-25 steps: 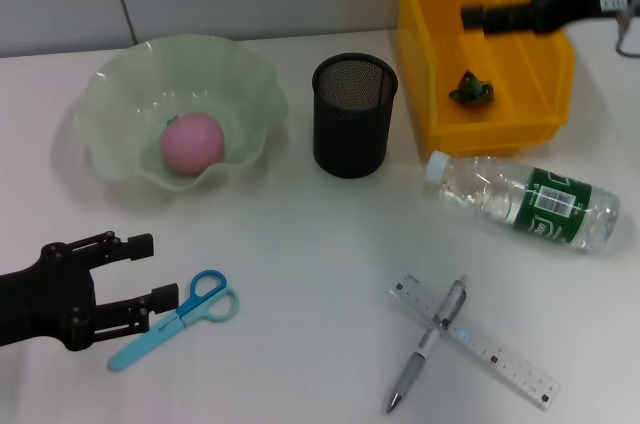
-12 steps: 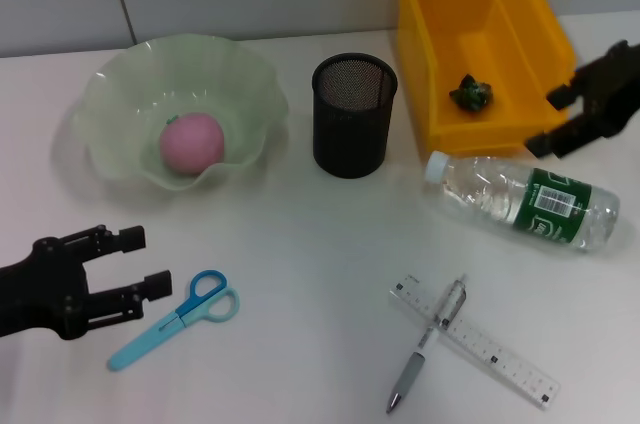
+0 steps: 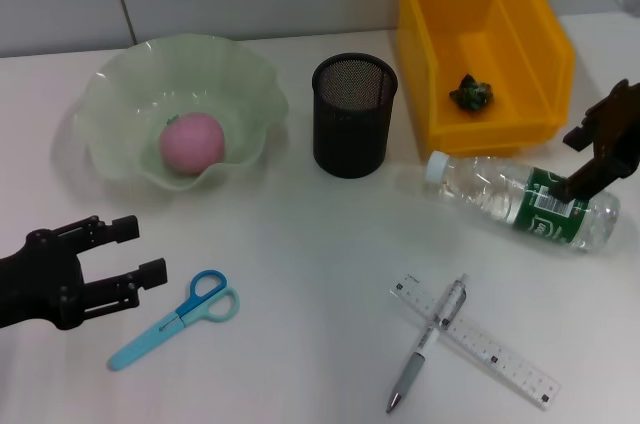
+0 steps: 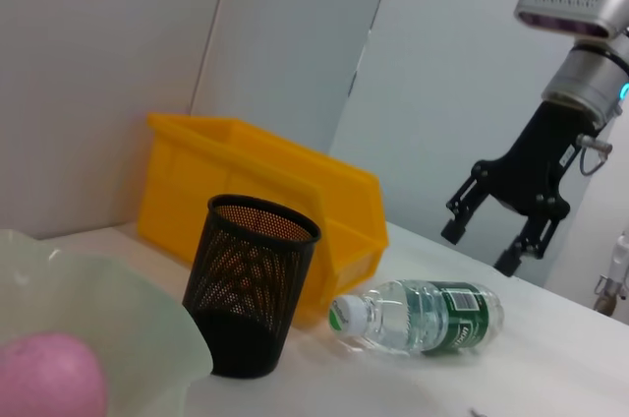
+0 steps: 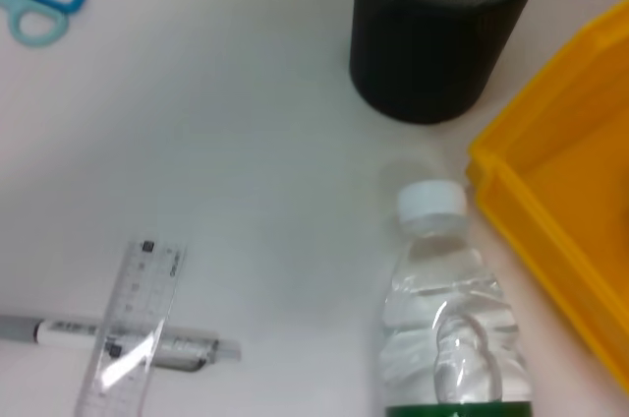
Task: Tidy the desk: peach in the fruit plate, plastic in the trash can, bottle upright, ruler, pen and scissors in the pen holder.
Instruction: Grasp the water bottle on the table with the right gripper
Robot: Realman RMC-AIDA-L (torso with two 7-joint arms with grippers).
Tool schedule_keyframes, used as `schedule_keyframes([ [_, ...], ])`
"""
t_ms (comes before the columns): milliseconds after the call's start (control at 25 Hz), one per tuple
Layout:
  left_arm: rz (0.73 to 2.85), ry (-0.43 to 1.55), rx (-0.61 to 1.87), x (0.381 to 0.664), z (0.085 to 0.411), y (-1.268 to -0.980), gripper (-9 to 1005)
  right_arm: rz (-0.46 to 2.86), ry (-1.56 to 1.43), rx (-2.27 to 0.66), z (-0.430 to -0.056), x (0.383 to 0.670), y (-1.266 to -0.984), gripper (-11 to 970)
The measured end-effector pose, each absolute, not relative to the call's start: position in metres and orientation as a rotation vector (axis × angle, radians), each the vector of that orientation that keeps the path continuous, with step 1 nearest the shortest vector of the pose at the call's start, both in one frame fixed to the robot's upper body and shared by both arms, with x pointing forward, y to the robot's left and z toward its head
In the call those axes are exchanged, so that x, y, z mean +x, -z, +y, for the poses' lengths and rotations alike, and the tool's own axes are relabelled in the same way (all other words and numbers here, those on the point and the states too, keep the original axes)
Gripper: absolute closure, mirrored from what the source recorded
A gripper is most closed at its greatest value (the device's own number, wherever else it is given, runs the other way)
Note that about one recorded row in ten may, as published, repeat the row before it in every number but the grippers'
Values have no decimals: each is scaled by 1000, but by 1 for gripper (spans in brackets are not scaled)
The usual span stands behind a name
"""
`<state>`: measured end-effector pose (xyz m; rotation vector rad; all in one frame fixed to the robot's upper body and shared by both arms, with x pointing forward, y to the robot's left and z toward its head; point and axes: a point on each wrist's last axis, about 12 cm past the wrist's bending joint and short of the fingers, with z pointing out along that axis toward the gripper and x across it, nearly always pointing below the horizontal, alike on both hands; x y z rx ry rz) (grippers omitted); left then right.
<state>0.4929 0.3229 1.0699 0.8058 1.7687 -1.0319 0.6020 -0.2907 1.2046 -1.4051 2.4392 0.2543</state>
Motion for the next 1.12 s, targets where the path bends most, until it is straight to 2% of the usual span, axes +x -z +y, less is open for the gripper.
schedule_keyframes([
  [1120,1743,1029,799,494,325,-1075,243,2466,-112,-1526,-270,614,-1152,188],
])
